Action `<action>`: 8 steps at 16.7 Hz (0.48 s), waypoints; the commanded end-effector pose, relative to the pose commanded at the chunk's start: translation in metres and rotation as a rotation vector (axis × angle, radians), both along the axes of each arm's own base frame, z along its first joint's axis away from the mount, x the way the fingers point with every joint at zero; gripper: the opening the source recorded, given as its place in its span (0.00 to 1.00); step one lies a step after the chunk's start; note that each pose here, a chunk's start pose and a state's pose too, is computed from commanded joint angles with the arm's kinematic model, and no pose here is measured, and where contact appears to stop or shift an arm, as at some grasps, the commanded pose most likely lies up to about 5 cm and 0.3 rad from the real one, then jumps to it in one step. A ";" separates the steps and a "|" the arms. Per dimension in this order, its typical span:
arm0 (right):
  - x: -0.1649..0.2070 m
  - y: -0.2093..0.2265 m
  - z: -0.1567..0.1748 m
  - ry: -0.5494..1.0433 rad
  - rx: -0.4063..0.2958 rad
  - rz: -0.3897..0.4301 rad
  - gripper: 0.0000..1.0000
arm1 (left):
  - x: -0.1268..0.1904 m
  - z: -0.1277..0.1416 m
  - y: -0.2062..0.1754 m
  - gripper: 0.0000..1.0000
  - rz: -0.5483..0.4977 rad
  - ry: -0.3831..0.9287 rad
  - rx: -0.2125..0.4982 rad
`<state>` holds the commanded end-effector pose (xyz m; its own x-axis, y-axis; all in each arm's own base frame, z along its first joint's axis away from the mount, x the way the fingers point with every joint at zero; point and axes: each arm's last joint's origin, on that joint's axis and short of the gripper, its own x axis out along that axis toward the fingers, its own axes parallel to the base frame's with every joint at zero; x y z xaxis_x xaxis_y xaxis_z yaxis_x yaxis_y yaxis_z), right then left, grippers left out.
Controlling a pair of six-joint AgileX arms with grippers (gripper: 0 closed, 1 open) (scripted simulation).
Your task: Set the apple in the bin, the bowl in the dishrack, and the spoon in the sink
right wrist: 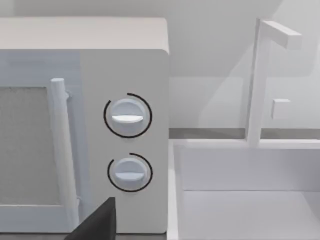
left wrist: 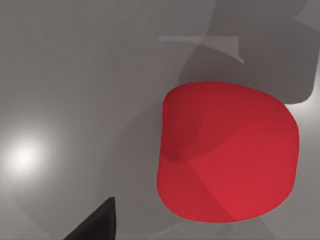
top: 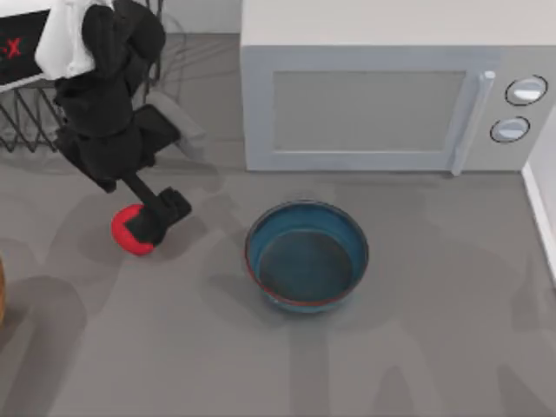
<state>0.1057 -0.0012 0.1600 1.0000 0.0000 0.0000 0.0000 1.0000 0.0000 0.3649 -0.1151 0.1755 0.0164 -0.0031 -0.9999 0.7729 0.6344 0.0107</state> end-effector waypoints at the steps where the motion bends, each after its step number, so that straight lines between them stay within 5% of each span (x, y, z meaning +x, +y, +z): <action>1: 0.000 0.000 0.000 0.000 0.000 0.000 1.00 | 0.003 -0.001 0.000 1.00 0.003 0.007 0.000; 8: 0.000 0.000 0.000 0.000 0.000 0.000 1.00 | 0.009 0.001 0.002 1.00 0.009 0.012 -0.006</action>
<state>0.1057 -0.0012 0.1600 1.0000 0.0000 0.0000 0.0000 1.0000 0.0000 0.3742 -0.1133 0.1760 0.0043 -0.0086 -1.0000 0.7670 0.6416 -0.0022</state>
